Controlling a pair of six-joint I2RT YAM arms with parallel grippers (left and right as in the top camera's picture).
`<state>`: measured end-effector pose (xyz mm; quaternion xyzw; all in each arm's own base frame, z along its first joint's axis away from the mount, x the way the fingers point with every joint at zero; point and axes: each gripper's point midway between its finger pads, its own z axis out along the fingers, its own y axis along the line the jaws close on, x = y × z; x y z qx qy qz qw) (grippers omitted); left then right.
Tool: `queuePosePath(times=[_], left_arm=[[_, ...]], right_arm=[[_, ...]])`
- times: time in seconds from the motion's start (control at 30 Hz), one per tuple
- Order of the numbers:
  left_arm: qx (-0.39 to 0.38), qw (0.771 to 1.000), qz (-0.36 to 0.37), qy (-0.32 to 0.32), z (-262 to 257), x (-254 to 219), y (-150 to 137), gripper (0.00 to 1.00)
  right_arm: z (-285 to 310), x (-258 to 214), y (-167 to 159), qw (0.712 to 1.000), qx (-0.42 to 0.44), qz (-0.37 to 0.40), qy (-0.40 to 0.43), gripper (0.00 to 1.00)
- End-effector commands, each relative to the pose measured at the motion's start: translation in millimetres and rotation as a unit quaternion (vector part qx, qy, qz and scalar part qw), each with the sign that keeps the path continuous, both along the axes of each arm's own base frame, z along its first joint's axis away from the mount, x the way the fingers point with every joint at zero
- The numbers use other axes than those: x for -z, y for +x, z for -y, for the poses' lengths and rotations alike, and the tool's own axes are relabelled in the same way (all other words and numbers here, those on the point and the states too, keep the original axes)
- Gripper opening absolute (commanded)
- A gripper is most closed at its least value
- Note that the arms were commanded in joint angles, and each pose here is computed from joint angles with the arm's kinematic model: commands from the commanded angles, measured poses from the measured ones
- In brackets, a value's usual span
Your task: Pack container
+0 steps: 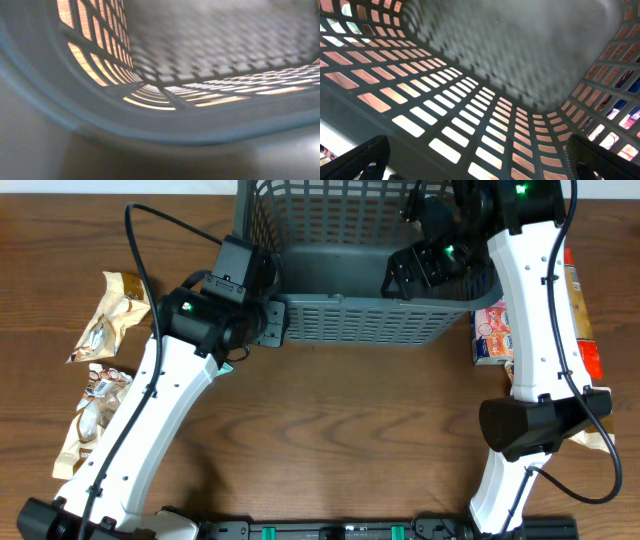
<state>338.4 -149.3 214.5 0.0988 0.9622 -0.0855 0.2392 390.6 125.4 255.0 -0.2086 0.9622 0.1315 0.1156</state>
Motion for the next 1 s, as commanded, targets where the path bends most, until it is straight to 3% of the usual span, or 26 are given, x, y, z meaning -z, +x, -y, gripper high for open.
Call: queuePosePath(times=[0.0, 0.4, 0.67, 0.73, 0.9, 0.97], left_arm=[[0.004, 1.000, 0.005, 0.007, -3.6, -1.8, 1.5, 0.49], [0.011, 0.999, 0.038, 0.003, -9.7, -28.6, -9.5, 0.62], [0.009, 0.995, 0.101, -0.022, -28.7, -87.8, -54.3, 0.66], [0.009, 0.991, 0.126, -0.033, -35.7, -105.4, -70.9, 0.72], [-0.008, 0.981, 0.189, -0.040, -58.7, -138.7, -104.5, 1.00], [-0.019, 0.977, 0.211, -0.037, -69.7, -148.2, -117.1, 0.99]], right_arm=[[-6.0, -14.8, 3.6, 1.000, -0.002, 0.025, 0.010, 0.99], [-10.7, -96.6, 6.4, 0.987, 0.025, 0.146, 0.061, 0.99], [1.7, -158.8, -33.5, 0.971, 0.054, 0.219, 0.083, 0.99], [16.5, -178.1, -48.0, 0.962, 0.085, 0.249, 0.071, 0.99], [69.5, -218.8, -81.8, 0.923, 0.206, 0.324, 0.018, 0.99], [86.5, -234.4, -99.2, 0.904, 0.244, 0.351, 0.009, 0.99]])
